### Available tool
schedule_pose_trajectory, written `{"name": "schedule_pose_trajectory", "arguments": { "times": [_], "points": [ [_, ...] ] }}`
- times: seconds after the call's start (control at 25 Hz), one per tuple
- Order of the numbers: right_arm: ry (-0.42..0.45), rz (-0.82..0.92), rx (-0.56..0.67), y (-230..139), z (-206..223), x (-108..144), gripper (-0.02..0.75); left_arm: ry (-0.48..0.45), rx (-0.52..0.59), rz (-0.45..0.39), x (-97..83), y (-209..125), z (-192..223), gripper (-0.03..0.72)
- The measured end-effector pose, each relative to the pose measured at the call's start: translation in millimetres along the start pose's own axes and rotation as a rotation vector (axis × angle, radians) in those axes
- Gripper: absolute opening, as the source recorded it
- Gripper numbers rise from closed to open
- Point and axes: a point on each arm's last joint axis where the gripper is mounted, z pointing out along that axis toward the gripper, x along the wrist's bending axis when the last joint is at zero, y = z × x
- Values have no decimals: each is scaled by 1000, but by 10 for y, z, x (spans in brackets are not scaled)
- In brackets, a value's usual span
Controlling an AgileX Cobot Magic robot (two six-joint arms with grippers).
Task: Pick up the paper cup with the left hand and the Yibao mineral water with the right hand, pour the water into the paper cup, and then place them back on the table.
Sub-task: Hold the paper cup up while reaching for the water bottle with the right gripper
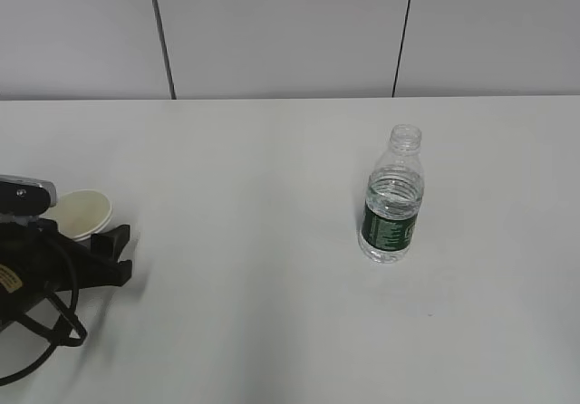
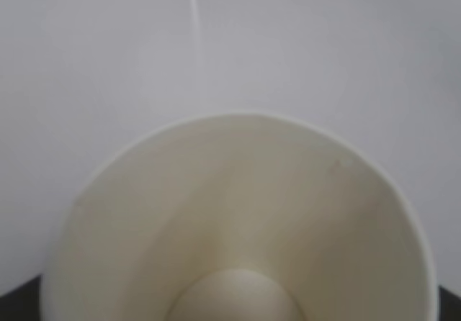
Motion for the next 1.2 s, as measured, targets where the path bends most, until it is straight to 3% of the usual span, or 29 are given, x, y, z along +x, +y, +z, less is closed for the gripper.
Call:
{"name": "schedule_pose_trajectory", "arguments": {
  "times": [0.24,0.76,1.04,1.2],
  "points": [
    [0,0,0,0,0,0,585,-63,-31,20,-69,85,-24,484],
    [0,0,0,0,0,0,585,-98,-69,31,-102,180,-55,432],
    [0,0,0,0,0,0,585,-190,-77,29,-188,220,-82,426],
    [0,0,0,0,0,0,585,-256,-82,52,-332,290,-134,426]
  ]
}}
